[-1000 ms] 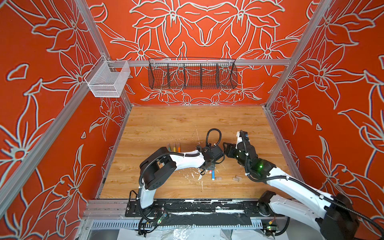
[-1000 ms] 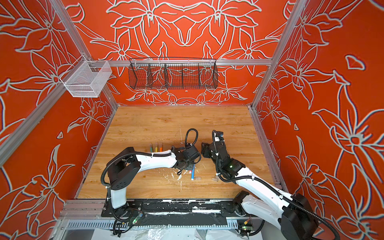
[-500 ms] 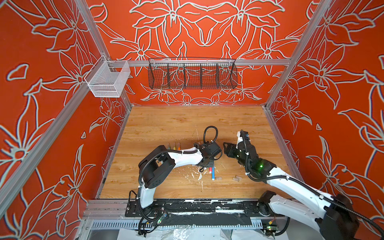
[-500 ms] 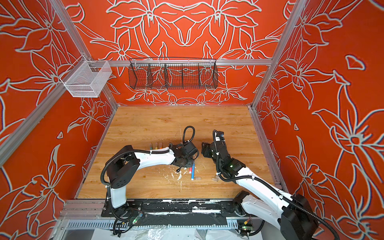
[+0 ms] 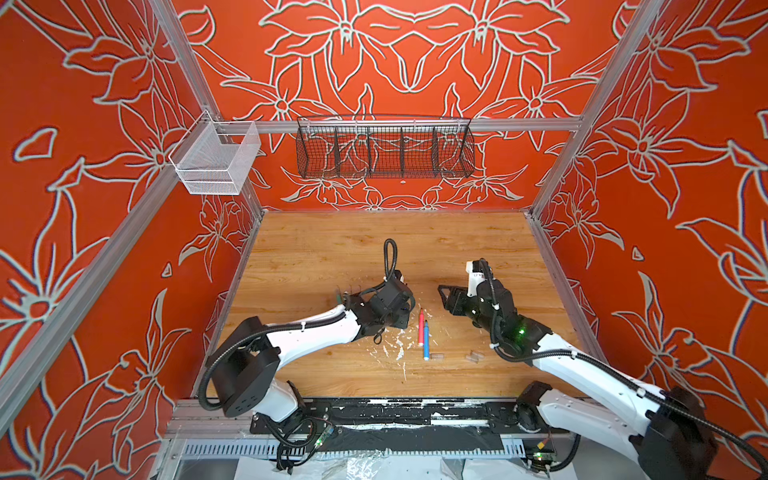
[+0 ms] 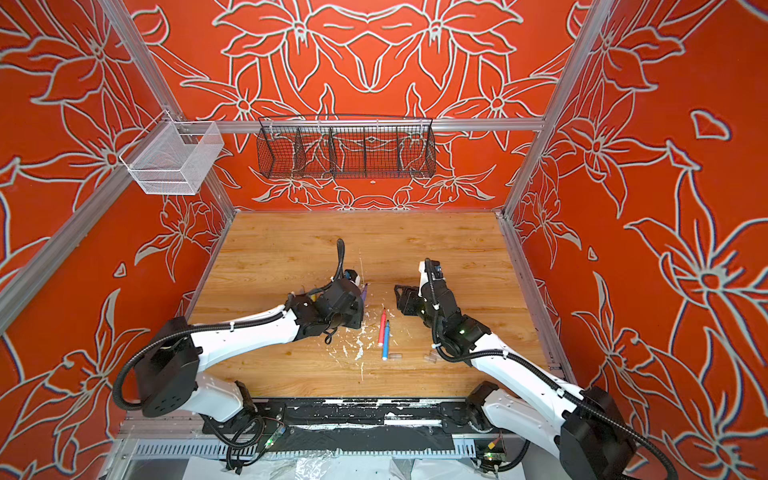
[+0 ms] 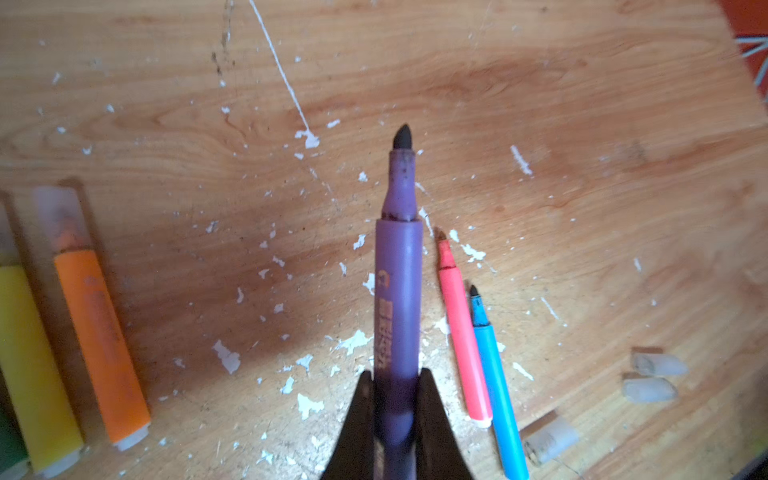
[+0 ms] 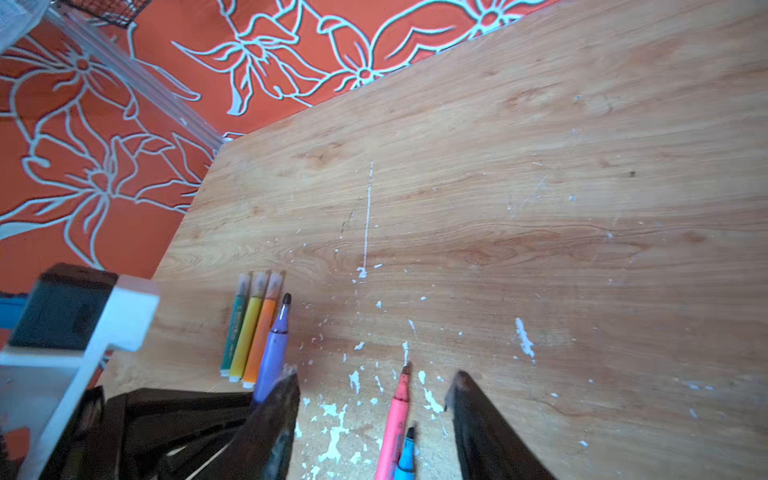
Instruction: Insert the pens into the pen caps
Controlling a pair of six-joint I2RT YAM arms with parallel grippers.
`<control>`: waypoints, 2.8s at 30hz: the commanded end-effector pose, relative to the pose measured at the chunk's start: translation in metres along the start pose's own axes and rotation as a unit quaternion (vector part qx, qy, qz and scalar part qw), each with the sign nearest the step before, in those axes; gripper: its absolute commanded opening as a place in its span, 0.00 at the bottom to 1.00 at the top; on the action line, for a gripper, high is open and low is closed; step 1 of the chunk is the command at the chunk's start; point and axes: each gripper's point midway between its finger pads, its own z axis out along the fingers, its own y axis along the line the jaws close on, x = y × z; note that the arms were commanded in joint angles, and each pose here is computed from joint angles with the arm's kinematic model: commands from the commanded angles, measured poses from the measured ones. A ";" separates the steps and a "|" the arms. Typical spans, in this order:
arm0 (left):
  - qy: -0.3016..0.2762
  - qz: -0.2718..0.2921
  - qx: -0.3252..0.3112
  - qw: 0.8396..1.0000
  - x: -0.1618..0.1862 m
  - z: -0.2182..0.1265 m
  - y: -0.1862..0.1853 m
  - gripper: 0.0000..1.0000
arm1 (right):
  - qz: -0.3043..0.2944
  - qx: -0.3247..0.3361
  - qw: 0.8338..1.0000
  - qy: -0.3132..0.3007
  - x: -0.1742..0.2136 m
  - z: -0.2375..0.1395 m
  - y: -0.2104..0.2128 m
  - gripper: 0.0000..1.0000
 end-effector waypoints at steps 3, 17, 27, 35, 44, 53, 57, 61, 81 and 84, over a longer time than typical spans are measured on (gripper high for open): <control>-0.052 0.028 0.071 0.996 -0.013 -0.012 -0.022 0.00 | -0.027 -0.129 0.991 0.016 0.000 0.002 0.060 0.60; -0.076 0.042 0.124 0.988 -0.015 -0.025 -0.035 0.00 | -0.039 -0.189 0.981 0.034 0.008 -0.001 0.088 0.61; -0.073 0.044 0.133 0.987 -0.014 -0.025 -0.038 0.00 | -0.032 -0.181 0.982 0.046 0.013 0.005 0.087 0.60; -0.080 0.050 0.158 0.983 -0.012 -0.030 -0.044 0.00 | -0.019 -0.164 0.984 0.066 0.019 0.017 0.082 0.58; -0.081 0.056 0.189 0.977 -0.010 -0.035 -0.053 0.00 | -0.007 -0.148 0.986 0.075 0.023 0.024 0.077 0.56; -0.083 0.057 0.187 0.977 -0.011 -0.035 -0.052 0.00 | 0.007 -0.156 0.983 0.094 0.030 0.028 0.080 0.37; -0.084 0.058 0.184 0.978 -0.011 -0.034 -0.051 0.00 | 0.016 -0.162 0.981 0.106 0.035 0.032 0.083 0.32; -0.084 0.058 0.184 0.978 -0.011 -0.033 -0.052 0.00 | 0.022 -0.163 0.980 0.113 0.038 0.034 0.083 0.15; -0.121 0.084 0.154 0.977 -0.023 -0.020 -0.046 0.35 | 0.140 -0.263 0.951 0.077 0.025 0.009 0.105 0.00; -0.118 0.086 0.149 0.978 -0.024 -0.015 -0.047 0.35 | 0.157 -0.268 0.947 0.077 0.026 0.008 0.105 0.00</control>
